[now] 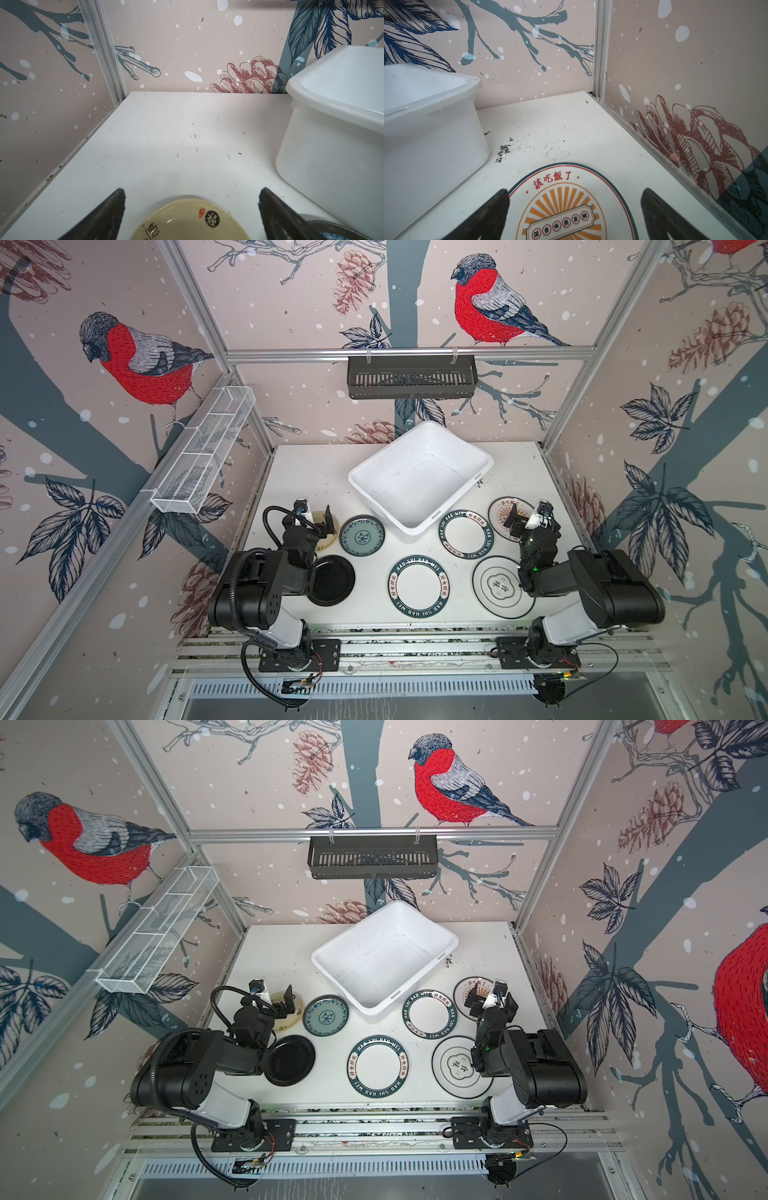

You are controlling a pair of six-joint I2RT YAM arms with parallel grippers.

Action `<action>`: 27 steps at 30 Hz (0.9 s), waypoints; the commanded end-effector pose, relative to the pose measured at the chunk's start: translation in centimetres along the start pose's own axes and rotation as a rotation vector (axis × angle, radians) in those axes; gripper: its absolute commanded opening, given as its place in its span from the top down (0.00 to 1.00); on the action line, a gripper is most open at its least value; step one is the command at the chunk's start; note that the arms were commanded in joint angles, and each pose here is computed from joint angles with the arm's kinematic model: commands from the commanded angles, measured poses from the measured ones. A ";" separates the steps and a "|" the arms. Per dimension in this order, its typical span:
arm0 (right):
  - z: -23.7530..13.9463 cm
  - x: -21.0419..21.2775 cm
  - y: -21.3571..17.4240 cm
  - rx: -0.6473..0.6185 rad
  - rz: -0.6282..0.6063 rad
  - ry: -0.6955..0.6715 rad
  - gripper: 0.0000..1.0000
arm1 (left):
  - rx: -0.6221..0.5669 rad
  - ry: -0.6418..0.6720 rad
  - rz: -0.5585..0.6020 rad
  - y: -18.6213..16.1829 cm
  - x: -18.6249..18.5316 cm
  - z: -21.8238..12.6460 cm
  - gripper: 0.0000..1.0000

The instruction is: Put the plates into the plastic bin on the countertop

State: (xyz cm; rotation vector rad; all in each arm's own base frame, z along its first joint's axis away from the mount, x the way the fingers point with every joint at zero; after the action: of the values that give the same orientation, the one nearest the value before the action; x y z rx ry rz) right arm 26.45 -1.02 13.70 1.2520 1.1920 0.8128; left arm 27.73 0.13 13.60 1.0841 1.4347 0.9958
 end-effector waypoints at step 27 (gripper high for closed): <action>0.2 0.0 0.9 0.011 0.005 -0.080 0.00 | 0.179 -0.010 0.129 6.4 -2.0 1.0 0.01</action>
State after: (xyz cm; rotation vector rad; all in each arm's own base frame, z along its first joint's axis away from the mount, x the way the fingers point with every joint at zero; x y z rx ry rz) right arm 26.74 -0.65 14.59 1.2545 1.1551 0.7965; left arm 29.52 0.06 20.96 1.1504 1.4083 1.0339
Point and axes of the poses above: each gripper's point midway between its finger pads, its own z axis out along the fingers, its own x axis along the line the jaws close on, y = z × x, the point moved 10 cm from there along -z, back along the fingers, and after that the axes turned 14 degrees about -z, right-handed, at the moved point
